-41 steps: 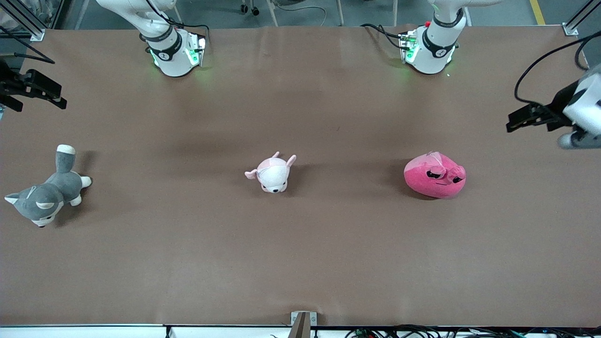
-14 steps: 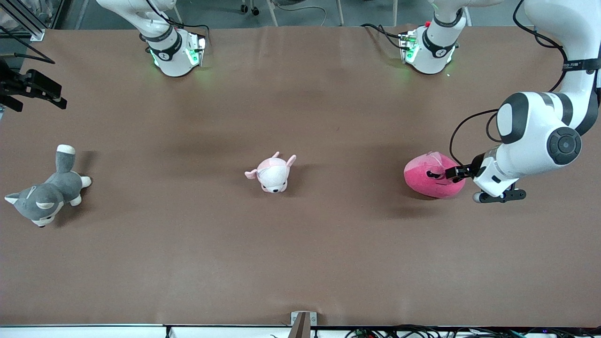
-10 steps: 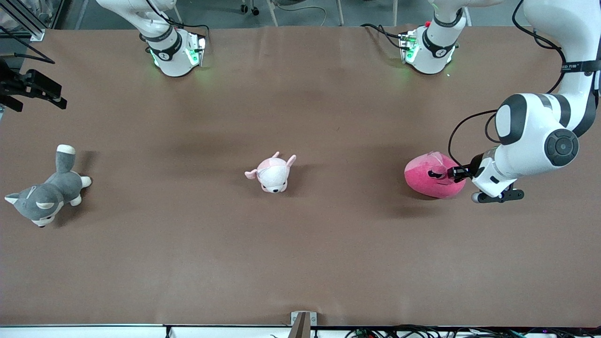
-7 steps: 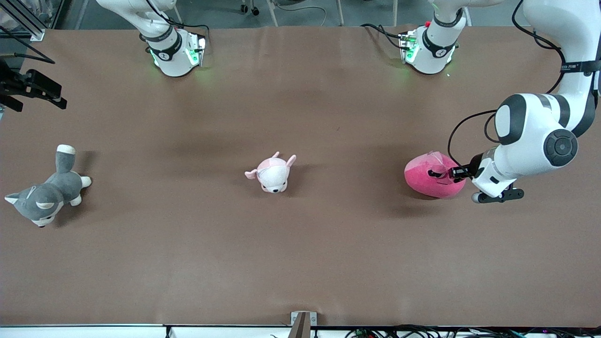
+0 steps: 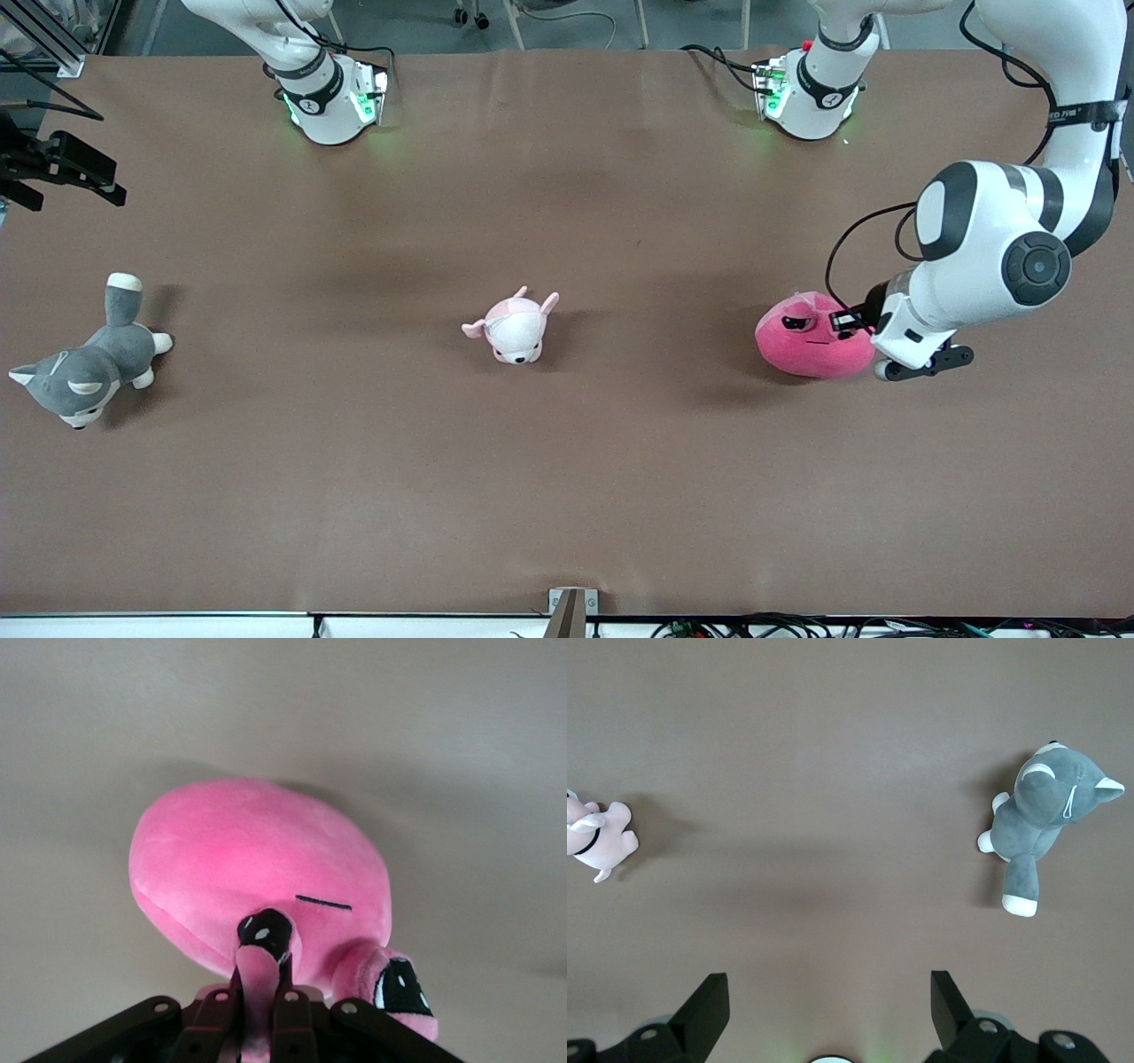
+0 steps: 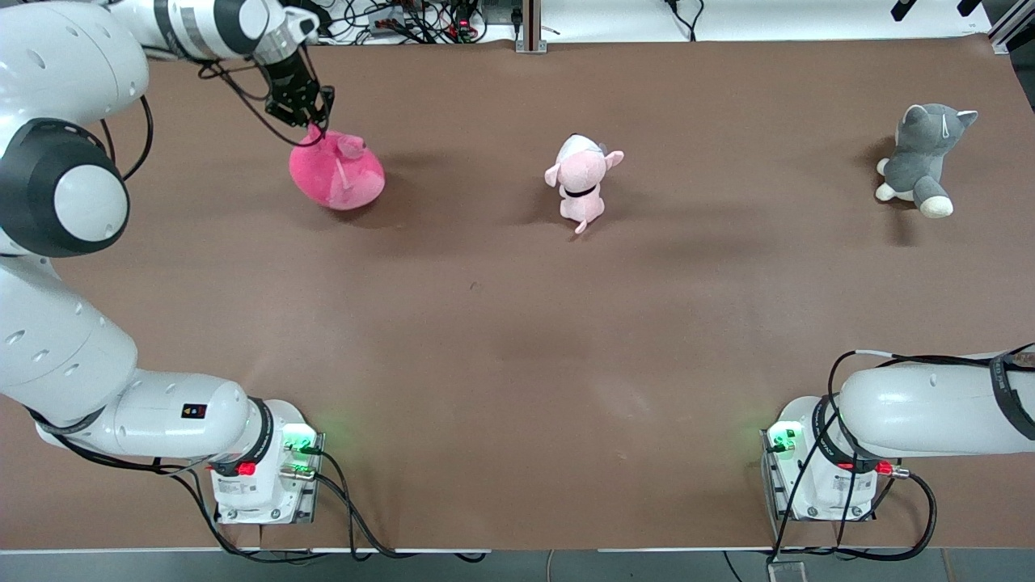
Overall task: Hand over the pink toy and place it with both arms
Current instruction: 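Close the left gripper on the pink toy's ear, then lift the pink toy with the left gripper and carry it toward the middle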
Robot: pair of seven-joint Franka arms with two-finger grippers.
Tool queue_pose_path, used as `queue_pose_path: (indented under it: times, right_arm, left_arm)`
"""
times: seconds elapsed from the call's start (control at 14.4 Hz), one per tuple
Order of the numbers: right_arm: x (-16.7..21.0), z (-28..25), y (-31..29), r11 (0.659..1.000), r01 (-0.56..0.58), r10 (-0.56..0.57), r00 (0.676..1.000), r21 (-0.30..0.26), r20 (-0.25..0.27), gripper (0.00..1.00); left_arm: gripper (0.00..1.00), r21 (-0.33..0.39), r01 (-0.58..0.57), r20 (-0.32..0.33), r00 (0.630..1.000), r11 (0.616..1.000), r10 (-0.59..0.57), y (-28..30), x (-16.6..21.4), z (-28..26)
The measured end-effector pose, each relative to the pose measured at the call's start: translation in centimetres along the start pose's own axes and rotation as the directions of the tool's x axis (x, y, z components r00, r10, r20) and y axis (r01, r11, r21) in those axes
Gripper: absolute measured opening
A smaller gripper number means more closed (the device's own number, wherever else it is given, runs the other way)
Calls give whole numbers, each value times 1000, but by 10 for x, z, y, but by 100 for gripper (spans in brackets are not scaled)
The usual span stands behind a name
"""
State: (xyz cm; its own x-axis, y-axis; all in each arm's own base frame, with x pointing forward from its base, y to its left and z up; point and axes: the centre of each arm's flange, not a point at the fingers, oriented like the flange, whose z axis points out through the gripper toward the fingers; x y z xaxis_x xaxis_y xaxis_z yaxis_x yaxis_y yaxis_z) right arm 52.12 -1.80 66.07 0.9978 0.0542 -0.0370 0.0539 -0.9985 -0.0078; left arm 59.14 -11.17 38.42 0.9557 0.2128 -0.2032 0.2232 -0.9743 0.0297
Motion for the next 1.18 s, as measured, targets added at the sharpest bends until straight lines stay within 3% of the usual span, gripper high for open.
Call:
queue_pose_path:
  times: [0.21, 0.62, 0.97, 1.04, 1.18]
  right_arm:
    - [0, 0, 0, 1000, 0, 0, 1000, 0, 0, 100]
    - [-1, -3, 12, 1000, -22, 22, 1000, 1, -7, 100]
    - [5, 0, 27, 999, -44, 44, 999, 0, -20, 100]
    - [13, 10, 29, 999, -45, 45, 999, 1, -13, 100]
    - [37, 49, 34, 999, -49, 48, 998, 6, 48, 100]
  left_arm:
    - [11, -12, 37, 9, 999, 999, -37, 48, -24, -55]
    - [11, -172, 140, 5, 990, 975, -141, 161, -105, -161]
    - [11, -244, 160, 3, 986, 956, -165, 258, -187, -178]
    - [11, -259, 156, 2, 987, 953, -161, 274, -199, -174]
    - [11, -301, 167, 6, 985, 939, -173, 306, -218, -163]
